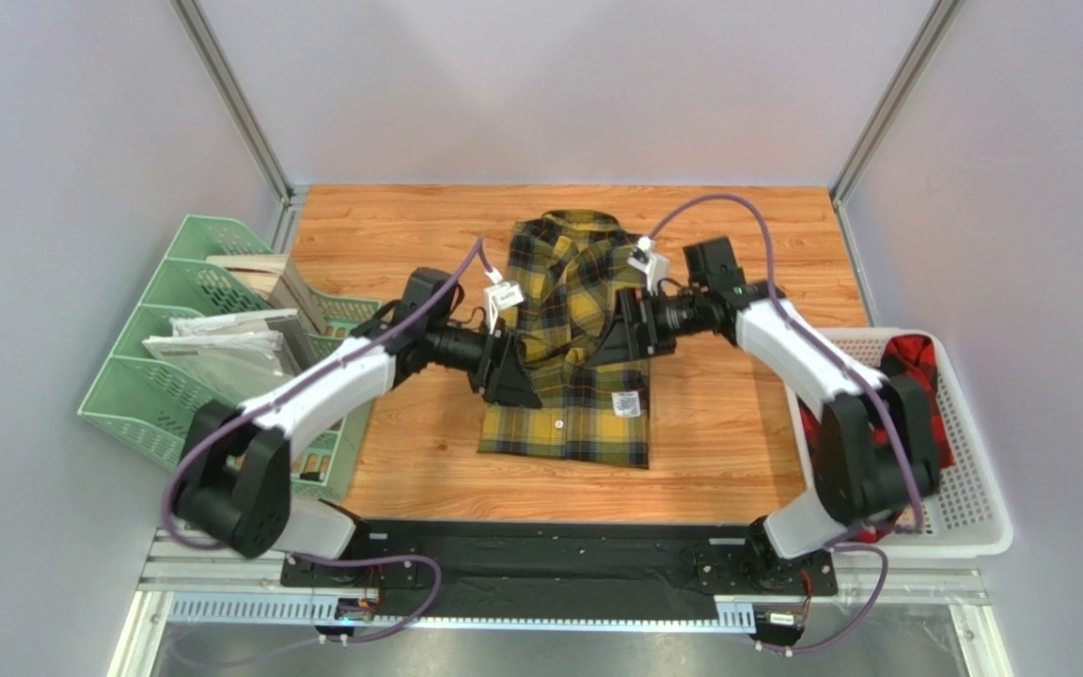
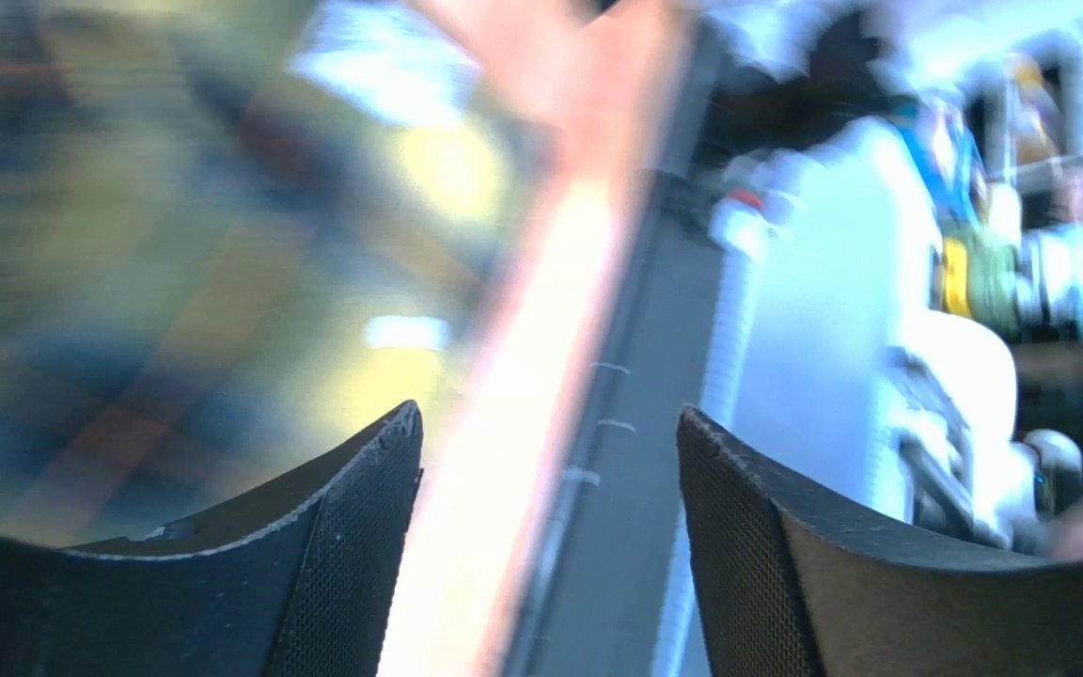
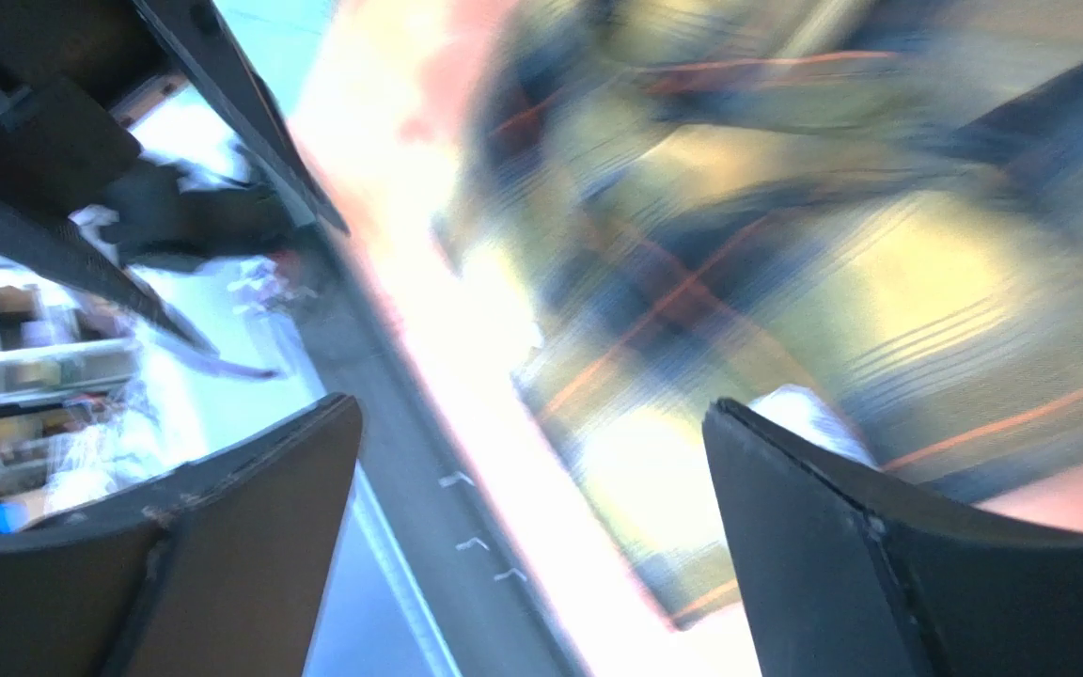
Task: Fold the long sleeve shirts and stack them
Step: Fold the shirt
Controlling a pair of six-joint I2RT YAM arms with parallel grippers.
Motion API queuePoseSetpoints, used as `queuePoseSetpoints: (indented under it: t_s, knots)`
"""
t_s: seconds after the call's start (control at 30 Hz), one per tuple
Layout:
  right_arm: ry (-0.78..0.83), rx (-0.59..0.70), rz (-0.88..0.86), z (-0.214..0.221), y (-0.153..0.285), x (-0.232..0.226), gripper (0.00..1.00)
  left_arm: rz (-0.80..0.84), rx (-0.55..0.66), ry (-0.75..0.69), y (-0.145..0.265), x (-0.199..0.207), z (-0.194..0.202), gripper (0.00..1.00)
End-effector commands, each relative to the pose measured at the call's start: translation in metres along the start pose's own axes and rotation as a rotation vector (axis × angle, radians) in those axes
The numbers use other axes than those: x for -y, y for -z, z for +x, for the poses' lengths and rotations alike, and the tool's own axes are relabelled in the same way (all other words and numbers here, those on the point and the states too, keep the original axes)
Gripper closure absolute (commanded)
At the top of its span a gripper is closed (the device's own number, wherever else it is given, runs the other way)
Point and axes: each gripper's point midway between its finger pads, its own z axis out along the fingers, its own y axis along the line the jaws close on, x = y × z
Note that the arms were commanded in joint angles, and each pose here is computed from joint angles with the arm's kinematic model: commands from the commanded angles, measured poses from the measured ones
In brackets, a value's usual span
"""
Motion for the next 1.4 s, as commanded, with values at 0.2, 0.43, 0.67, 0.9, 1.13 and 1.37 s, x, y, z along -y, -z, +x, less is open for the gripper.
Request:
queuePoseSetpoints:
  t_s: [0.2,0.43,0.67,0.9,1.13,1.37]
  knots:
    - [-0.151,-0.03,-0.287,0.095,-0.029,-0.085,0.0,0.224,-0.076,0.1,-0.03,0.068,0.061,0.01]
    - [-0.237,-0.097,-0.228,0.123,-0.054,-0.04,0.0,0.146,-0.171,0.309,-0.061,0.007,0.082,0.02]
    - [-0.452,-0.241,-0.14,0.166,-0.068,0.014,0.01,0.079,-0.222,0.489,-0.065,-0.05,0.108,0.04]
    - [-0.522,-0.323,-0.074,0.183,-0.056,0.044,0.02,0.134,-0.205,0.321,-0.035,-0.013,0.096,0.05]
    - [-0.539,-0.316,-0.102,0.164,-0.034,0.038,0.04,-0.01,-0.176,0.372,-0.01,-0.034,0.099,0.05]
    - [-0.257,-0.038,-0.136,0.073,0.005,-0.018,0.3,-0.137,-0.011,-0.185,0.031,0.009,0.031,0.13]
